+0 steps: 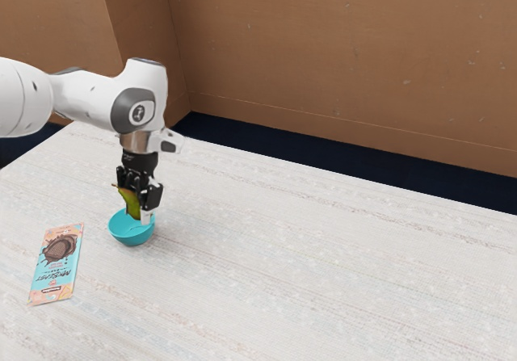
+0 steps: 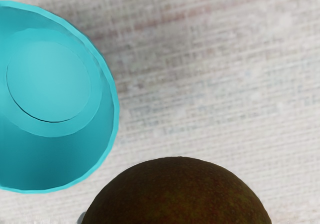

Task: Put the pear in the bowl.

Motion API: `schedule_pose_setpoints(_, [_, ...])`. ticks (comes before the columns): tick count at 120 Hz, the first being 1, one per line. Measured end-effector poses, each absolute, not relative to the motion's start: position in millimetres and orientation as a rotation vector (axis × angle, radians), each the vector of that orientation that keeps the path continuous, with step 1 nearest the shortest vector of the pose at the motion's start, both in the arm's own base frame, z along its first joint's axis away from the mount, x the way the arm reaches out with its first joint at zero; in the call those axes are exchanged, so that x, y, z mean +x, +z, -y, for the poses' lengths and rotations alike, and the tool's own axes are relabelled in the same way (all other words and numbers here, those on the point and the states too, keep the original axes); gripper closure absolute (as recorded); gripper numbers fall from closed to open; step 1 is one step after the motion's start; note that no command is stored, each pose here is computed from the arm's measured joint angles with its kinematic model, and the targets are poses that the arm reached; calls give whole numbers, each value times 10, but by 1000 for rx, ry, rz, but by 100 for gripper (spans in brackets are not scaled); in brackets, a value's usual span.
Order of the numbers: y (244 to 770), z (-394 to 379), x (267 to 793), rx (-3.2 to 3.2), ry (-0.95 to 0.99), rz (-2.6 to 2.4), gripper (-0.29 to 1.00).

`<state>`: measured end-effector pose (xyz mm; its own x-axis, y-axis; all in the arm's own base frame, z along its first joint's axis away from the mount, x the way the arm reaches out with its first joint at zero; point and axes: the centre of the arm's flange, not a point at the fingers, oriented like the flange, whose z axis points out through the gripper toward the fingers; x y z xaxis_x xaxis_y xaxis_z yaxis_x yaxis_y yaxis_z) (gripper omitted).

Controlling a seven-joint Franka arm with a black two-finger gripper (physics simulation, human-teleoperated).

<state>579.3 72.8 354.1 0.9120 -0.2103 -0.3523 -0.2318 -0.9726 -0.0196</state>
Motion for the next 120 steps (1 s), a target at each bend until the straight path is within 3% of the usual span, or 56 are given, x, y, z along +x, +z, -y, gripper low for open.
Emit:
schedule_pose_setpoints(72, [3585, -1408, 5745, -3007, 392, -428, 52])
schedule_pose_setpoints(120, [3043, -1564, 5966, -2999, 449, -492, 52])
